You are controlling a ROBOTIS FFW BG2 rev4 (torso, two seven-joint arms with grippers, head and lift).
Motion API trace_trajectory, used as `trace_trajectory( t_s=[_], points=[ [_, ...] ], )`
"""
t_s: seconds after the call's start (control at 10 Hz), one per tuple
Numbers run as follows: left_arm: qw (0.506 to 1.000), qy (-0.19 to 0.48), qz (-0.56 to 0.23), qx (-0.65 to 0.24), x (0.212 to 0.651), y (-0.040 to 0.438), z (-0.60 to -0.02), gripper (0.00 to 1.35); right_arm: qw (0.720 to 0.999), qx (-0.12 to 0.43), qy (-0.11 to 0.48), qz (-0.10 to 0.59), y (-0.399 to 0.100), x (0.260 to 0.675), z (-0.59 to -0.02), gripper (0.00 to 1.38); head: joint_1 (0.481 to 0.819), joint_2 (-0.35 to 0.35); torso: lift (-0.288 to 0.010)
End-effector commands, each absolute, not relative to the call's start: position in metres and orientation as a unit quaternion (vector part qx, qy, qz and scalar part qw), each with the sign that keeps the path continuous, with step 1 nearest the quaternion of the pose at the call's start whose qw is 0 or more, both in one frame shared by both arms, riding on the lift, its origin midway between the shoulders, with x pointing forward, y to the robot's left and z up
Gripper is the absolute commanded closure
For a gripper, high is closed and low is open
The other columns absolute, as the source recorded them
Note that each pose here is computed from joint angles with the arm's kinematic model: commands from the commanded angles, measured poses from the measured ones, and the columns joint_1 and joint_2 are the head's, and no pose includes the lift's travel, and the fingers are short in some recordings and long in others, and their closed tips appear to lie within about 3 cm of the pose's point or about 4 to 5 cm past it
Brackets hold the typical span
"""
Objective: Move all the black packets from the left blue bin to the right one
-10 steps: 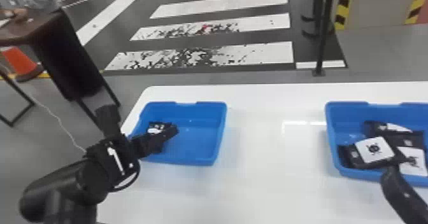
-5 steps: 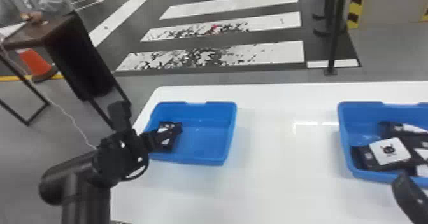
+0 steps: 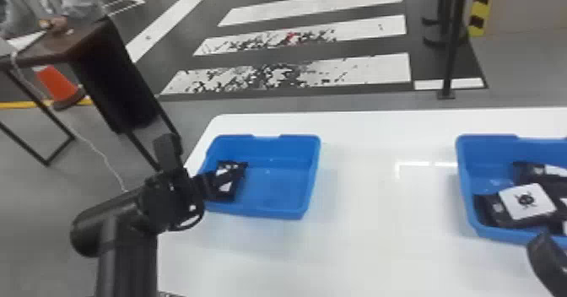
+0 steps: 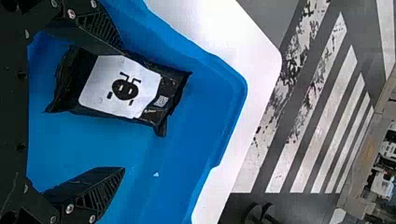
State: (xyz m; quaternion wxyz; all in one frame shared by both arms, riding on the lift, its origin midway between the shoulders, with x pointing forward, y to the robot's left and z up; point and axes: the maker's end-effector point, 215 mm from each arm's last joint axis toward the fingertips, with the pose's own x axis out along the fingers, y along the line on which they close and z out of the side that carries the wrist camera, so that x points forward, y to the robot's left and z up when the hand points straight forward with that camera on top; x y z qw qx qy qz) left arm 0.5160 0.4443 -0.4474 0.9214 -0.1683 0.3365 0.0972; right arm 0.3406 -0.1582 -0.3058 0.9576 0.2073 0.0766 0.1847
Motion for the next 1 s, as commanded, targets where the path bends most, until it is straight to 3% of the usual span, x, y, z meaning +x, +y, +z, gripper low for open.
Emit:
trace_trajectory(
  t_s=[0.0, 0.3, 0.4, 0.6, 0.7, 0.9],
  points=[
    [0.920, 0.338, 0.098, -0.169, 0.523, 0.447, -0.449, 0.17, 0.957, 0.209, 0.076, 0.186, -0.158, 0.341, -0.306, 0.12, 0.695, 0.350, -0.140],
    [0.913, 0.349, 0.106, -0.179, 0.532, 0.450, -0.461, 0.18, 0.955, 0.217, 0.079, 0.187, -0.157, 0.341, -0.309, 0.12, 0.695, 0.350, -0.140],
    [0.911, 0.354, 0.109, -0.181, 0.533, 0.450, -0.465, 0.27, 0.954, 0.220, 0.081, 0.186, -0.157, 0.341, -0.312, 0.12, 0.695, 0.350, -0.140],
    [0.910, 0.355, 0.116, -0.182, 0.531, 0.456, -0.469, 0.58, 0.952, 0.225, 0.081, 0.190, -0.155, 0.342, -0.313, 0.12, 0.695, 0.350, -0.140],
    [0.910, 0.354, 0.116, -0.184, 0.531, 0.456, -0.468, 0.66, 0.951, 0.228, 0.081, 0.190, -0.155, 0.341, -0.314, 0.12, 0.695, 0.350, -0.140],
    [0.908, 0.366, 0.113, -0.170, 0.529, 0.453, -0.474, 1.10, 0.950, 0.233, 0.083, 0.191, -0.154, 0.341, -0.314, 0.13, 0.695, 0.350, -0.140]
  ],
)
